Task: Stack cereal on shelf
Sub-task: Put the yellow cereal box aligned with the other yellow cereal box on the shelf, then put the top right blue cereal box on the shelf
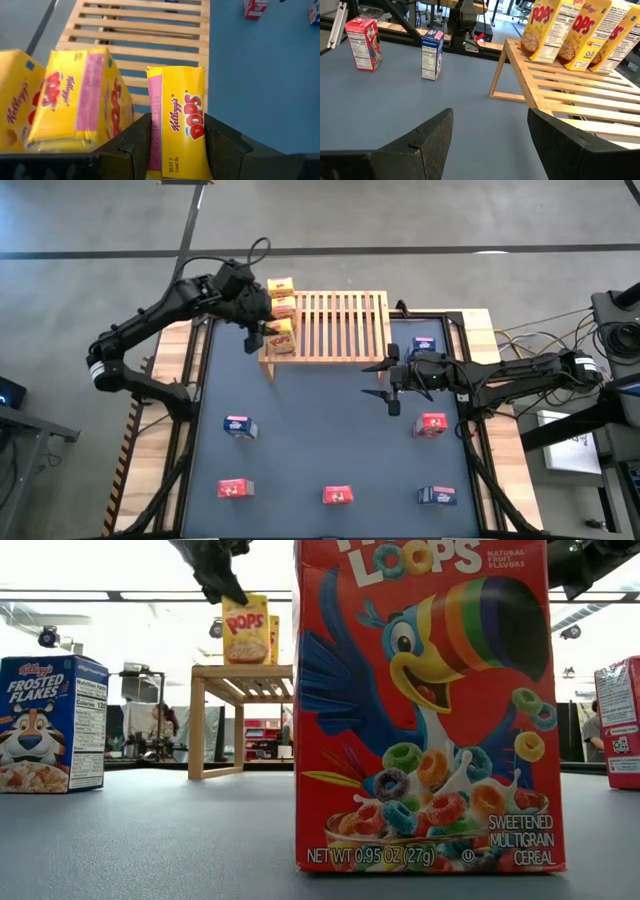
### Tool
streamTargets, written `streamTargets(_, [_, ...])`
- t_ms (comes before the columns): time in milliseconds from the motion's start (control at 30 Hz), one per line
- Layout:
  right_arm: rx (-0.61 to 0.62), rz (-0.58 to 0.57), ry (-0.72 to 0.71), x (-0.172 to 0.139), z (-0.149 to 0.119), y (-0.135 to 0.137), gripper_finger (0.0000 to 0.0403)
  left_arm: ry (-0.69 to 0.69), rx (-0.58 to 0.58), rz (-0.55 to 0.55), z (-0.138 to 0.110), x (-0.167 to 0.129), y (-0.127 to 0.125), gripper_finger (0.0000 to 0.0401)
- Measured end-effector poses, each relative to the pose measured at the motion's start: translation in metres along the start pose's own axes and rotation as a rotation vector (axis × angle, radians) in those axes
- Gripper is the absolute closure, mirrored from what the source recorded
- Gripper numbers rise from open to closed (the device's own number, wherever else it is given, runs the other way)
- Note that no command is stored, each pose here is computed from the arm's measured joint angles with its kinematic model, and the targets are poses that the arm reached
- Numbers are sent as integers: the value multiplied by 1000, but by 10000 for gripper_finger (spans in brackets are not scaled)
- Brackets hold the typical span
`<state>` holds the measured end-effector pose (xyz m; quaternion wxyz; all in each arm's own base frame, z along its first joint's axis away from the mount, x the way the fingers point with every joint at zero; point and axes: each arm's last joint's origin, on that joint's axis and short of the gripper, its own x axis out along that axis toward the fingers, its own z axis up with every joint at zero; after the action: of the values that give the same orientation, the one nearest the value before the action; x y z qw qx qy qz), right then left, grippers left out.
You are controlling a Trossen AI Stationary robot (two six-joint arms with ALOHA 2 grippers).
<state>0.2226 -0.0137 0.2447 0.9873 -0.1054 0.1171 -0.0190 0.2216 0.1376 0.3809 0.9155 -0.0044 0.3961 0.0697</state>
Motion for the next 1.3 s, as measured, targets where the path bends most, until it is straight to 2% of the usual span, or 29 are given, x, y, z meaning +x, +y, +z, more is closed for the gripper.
streamTargets(300, [3, 1, 7, 0, -2, 0, 158, 7, 30, 0, 11, 3, 5, 257])
streamTargets(600, [3, 2, 14, 0, -5, 1, 158, 26, 29, -9, 11, 6, 6, 213])
streamTargets(867, [-1, -14, 17, 0, -5, 0, 158, -5, 31, 7, 10, -9, 1, 195])
streamTargets(967, [-1, -41, 22, 0, -5, -1, 158, -6, 21, 16, 8, -18, -2, 190])
streamTargets(1067, [-1, -49, 25, 0, -5, -1, 158, -4, 35, 70, 4, -33, -7, 188])
streamTargets(1300, [-17, -63, 28, 0, -5, -1, 158, -124, 34, 142, -6, -81, -25, 188])
